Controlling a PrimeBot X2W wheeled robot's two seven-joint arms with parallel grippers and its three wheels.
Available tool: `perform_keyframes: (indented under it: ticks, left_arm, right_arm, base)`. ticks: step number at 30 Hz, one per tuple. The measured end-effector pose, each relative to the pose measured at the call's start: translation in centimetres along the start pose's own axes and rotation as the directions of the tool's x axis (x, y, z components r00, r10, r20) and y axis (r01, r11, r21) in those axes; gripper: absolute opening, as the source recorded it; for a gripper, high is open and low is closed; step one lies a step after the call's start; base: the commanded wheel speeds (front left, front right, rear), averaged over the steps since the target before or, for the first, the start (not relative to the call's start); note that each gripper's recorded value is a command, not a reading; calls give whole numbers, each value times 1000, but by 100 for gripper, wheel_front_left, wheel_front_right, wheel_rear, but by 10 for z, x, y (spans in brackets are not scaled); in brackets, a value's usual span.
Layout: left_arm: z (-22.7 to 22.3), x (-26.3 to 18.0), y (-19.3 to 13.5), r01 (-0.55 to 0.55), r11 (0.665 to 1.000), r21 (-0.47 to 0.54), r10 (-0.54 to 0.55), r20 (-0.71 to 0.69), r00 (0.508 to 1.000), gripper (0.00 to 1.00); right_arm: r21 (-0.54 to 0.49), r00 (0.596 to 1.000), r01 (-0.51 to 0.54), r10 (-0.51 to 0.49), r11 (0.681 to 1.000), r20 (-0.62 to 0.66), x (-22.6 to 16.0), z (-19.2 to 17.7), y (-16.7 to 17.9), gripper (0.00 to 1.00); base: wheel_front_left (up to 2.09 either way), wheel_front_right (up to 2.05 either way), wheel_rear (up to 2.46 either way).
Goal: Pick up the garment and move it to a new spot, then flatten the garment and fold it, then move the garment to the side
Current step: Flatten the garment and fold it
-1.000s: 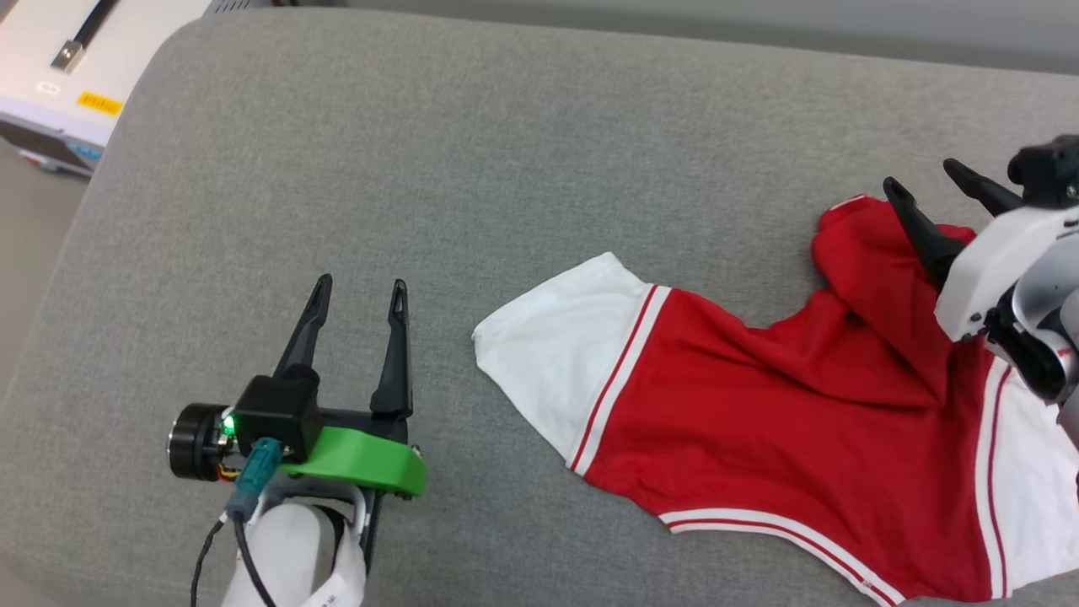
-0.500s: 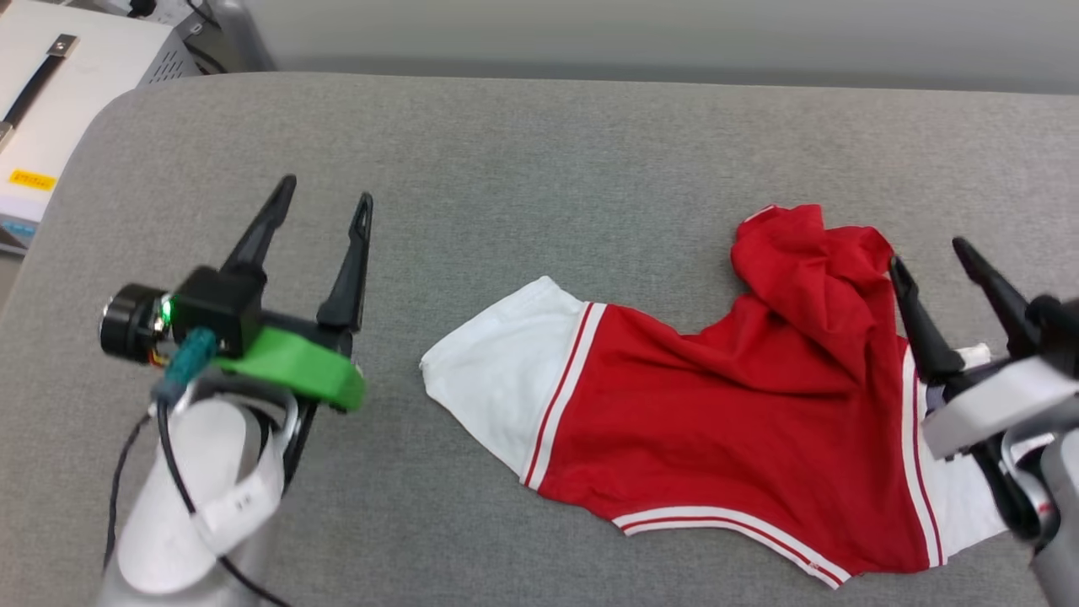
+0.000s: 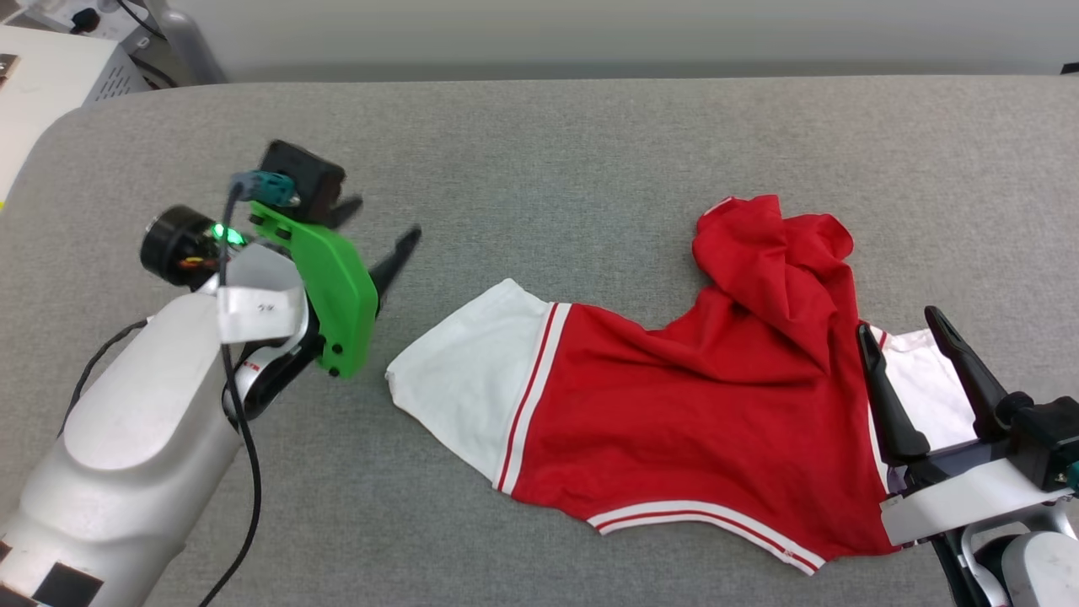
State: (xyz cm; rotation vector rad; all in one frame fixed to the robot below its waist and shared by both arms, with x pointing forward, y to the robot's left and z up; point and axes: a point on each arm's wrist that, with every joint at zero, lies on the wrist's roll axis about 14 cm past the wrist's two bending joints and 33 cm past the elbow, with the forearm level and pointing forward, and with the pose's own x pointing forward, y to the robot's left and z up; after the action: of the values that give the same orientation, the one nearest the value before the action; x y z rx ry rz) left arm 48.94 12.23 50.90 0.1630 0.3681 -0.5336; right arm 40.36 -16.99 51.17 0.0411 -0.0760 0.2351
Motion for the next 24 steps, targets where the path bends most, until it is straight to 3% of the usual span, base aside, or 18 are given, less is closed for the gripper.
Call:
perform_keyframes:
  ticks: [3, 9, 13, 20, 21, 22, 23, 24]
  left_arm:
    - [-39, 4, -10, 56, 998, -35, -62, -222, 973, 100]
    - [-98, -2, -30, 137, 987, -81, -159, -506, 848, 100]
    - [-130, -8, -39, 167, 981, -100, -194, -610, 769, 100]
    - [-156, -5, -40, 173, 978, -113, -203, -673, 711, 100]
    - [-156, -4, -40, 174, 978, -113, -204, -672, 712, 71]
    - [-156, -2, -39, 176, 979, -107, -202, -663, 720, 25]
    - [-155, 0, -38, 176, 979, -101, -198, -656, 729, 0]
    - [-155, 0, -38, 176, 980, -95, -195, -651, 733, 0]
  right_arm:
    - [-4, 1000, 3, -3, 1000, -13, -2, -3, 1, 100]
    - [-19, 999, 9, -9, 1000, -40, -4, -11, 0, 100]
    - [-17, 998, 14, -15, 1000, -57, -4, -17, -2, 100]
    - [-18, 998, 20, -21, 1000, -67, 0, -22, -6, 100]
    - [-20, 997, 23, -24, 1000, -67, 0, -22, -7, 100]
    - [-22, 997, 27, -28, 999, -68, 0, -22, -9, 100]
    - [-25, 997, 30, -31, 999, -67, 0, -22, -10, 100]
    - [-30, 997, 32, -34, 999, -64, 0, -20, -12, 100]
  base:
    - [0, 0, 0]
    - [0, 0, 0]
    - [0, 0, 0]
    - [0, 0, 0]
    - [0, 0, 0]
    - [0, 0, 0]
    - [0, 0, 0]
    - [0, 0, 0]
